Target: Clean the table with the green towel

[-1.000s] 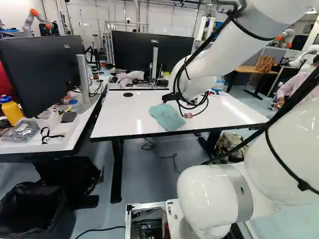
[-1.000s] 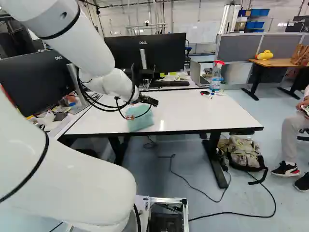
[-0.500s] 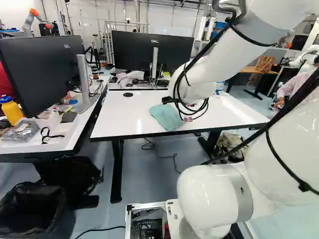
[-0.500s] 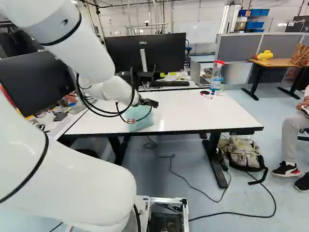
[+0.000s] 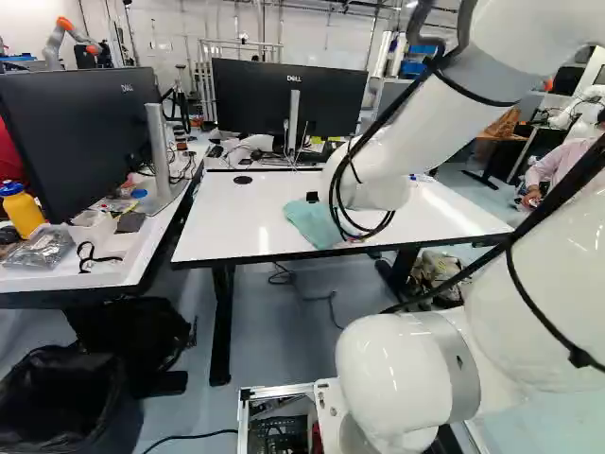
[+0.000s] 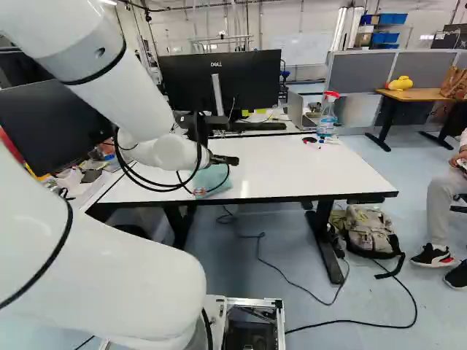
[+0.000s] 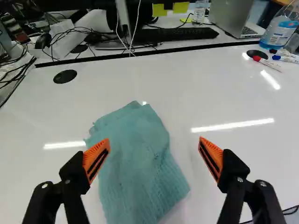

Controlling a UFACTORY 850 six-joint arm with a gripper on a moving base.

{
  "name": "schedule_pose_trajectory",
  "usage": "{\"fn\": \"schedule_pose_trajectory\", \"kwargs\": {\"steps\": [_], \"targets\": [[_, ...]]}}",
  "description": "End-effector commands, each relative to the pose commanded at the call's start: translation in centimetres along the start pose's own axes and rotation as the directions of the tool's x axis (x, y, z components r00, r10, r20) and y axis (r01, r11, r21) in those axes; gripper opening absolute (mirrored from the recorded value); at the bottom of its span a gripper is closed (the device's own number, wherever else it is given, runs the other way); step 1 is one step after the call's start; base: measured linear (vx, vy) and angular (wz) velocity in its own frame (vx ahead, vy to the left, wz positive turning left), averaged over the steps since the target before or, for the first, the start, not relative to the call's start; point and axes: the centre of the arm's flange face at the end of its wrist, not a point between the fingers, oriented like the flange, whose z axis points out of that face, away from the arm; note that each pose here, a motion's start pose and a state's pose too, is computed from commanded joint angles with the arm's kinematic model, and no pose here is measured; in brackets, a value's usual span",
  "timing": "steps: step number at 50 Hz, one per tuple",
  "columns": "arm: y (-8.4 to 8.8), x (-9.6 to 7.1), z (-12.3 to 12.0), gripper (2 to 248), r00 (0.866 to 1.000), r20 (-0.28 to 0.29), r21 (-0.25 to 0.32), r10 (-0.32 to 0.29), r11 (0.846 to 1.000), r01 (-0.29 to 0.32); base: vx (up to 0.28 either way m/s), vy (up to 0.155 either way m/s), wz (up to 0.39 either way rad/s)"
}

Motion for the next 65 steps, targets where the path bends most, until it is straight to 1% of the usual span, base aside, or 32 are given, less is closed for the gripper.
{"fn": "schedule_pose_trajectory", "kwargs": {"steps": [14, 32, 45, 65], "targets": [[-0.1, -2.2, -0.4, 247, 0.998, -0.068, 0.009, -0.018, 1.000, 0.018, 0.000, 0.000, 0.000], [-0.1, -4.5, -1.1, 247, 0.989, -0.141, 0.020, -0.034, 0.999, 0.037, 0.000, 0.000, 0.000], [-0.2, -5.8, -1.6, 247, 0.983, -0.181, 0.027, -0.042, 0.999, 0.047, 0.000, 0.000, 0.000], [-0.2, -7.1, -2.2, 247, 0.974, -0.222, 0.035, -0.048, 0.998, 0.057, 0.000, 0.000, 0.000]]}}
